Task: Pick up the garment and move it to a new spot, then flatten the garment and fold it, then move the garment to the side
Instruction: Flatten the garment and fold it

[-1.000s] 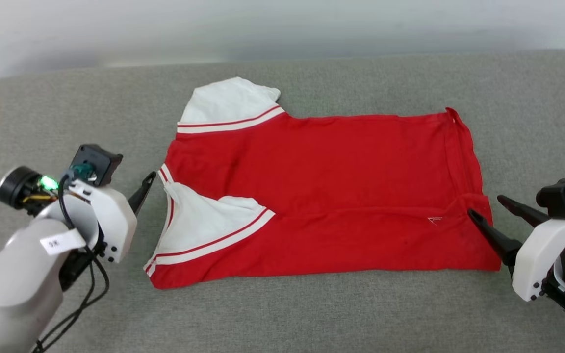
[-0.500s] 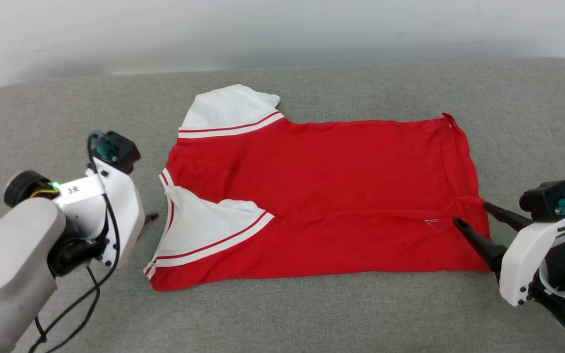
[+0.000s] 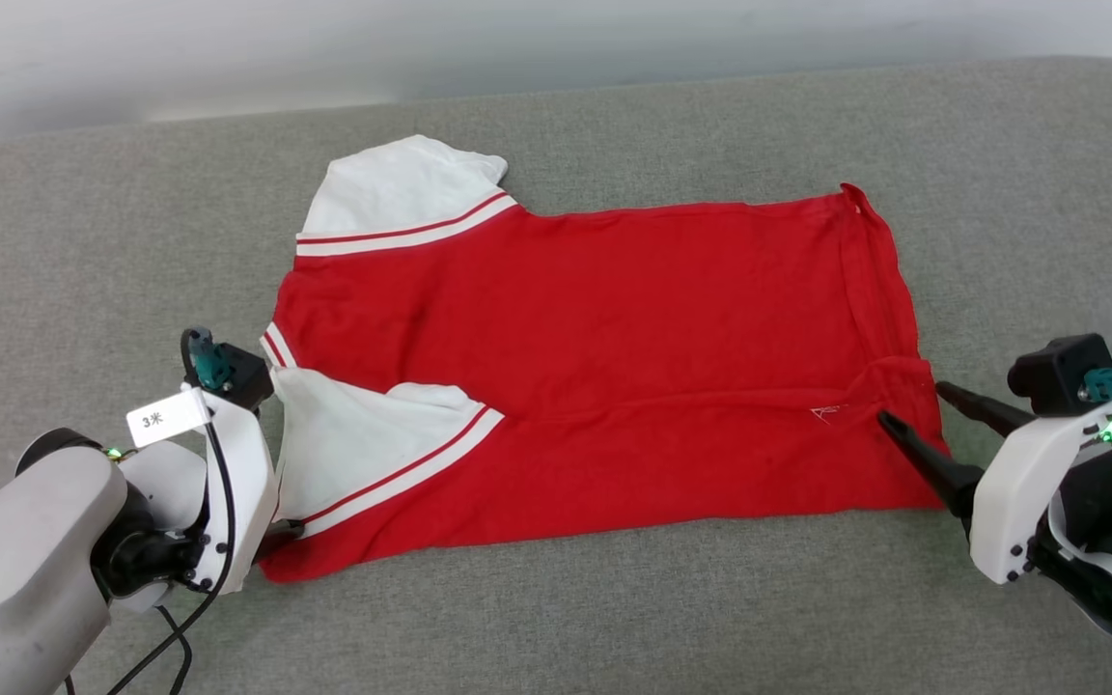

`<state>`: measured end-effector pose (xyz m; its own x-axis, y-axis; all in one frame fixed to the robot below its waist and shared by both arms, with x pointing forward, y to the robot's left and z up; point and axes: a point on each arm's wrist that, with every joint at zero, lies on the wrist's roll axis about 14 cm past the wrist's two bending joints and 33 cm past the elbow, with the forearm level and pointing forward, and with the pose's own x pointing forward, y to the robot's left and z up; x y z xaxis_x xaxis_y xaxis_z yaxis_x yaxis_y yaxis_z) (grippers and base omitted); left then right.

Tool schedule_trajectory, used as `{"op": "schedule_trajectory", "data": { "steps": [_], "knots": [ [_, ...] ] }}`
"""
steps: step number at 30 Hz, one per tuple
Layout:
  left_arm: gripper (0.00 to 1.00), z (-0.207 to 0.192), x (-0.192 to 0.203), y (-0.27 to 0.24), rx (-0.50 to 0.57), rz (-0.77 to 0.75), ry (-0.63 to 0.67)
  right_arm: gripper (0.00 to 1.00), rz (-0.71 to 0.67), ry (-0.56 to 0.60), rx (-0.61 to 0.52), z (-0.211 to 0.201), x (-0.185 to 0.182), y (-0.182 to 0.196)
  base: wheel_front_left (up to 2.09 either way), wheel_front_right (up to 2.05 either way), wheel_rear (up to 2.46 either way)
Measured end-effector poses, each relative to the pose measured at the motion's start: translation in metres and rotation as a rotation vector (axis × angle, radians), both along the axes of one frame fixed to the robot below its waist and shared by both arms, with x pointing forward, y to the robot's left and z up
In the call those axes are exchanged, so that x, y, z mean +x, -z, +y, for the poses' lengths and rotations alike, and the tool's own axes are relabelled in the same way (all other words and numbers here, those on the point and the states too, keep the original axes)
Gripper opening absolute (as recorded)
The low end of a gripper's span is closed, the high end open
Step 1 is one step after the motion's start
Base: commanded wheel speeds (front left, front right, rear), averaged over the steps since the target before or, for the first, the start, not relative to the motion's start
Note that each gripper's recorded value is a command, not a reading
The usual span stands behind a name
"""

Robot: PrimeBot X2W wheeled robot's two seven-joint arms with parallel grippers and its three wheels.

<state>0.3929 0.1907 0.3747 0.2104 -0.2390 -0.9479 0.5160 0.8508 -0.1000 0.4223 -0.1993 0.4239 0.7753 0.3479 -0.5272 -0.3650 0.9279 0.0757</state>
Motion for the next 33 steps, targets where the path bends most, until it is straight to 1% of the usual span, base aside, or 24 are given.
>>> {"op": "schedule_trajectory", "data": {
  "steps": [4, 5, 6, 9, 14, 16, 18, 22, 25, 26, 29, 33],
  "knots": [
    [1.00, -0.004, -0.003, 0.008, -0.006, 0.030, 0.008, 1.00, 0.003, 0.009, 0.003, -0.001, 0.002, 0.001, 0.00, 0.00, 0.00],
    [0.45, -0.004, -0.003, 0.008, -0.007, 0.032, 0.009, 1.00, 0.003, 0.009, 0.002, -0.001, 0.003, 0.001, 0.00, 0.00, 0.00],
    [0.00, -0.004, -0.003, 0.008, -0.009, 0.030, 0.008, 1.00, -0.002, 0.007, 0.001, 0.000, 0.005, -0.002, 0.00, 0.00, 0.00],
    [0.00, -0.008, -0.007, 0.006, -0.027, 0.034, 0.006, 1.00, -0.020, -0.006, -0.015, -0.001, 0.010, -0.011, 0.00, 0.00, 0.00],
    [0.00, -0.012, -0.012, -0.003, -0.048, -0.007, 0.018, 1.00, -0.053, -0.040, -0.102, -0.012, 0.022, -0.043, 0.00, 0.00, 0.00],
    [0.00, -0.011, -0.012, -0.009, -0.057, -0.035, 0.022, 1.00, -0.032, -0.072, -0.148, -0.013, 0.022, -0.052, 0.00, 0.00, 0.00],
    [0.00, -0.010, -0.012, -0.017, -0.060, -0.065, 0.034, 1.00, 0.028, -0.103, -0.198, -0.014, 0.016, -0.054, 0.00, 0.00, 0.00],
    [0.00, -0.008, -0.010, -0.030, -0.070, -0.119, 0.052, 1.00, 0.184, -0.129, -0.269, -0.023, 0.004, -0.051, 0.00, 0.00, 0.00],
    [0.00, -0.010, -0.011, -0.035, -0.081, -0.129, 0.065, 1.00, 0.323, -0.109, -0.261, -0.029, -0.006, -0.037, 0.00, 0.00, 0.00],
    [0.00, -0.010, -0.010, -0.036, -0.085, -0.133, 0.067, 1.00, 0.363, -0.106, -0.276, -0.033, -0.010, -0.030, 0.00, 0.00, 0.00],
    [0.00, -0.011, -0.007, -0.037, -0.089, -0.142, 0.073, 1.00, 0.429, -0.088, -0.263, -0.033, -0.010, -0.014, 0.00, 0.00, 0.00],
    [0.00, -0.011, -0.003, -0.032, -0.086, -0.140, 0.080, 1.00, 0.475, -0.078, -0.211, -0.019, -0.004, 0.009, 0.00, 0.00, 0.00]
  ]
}}
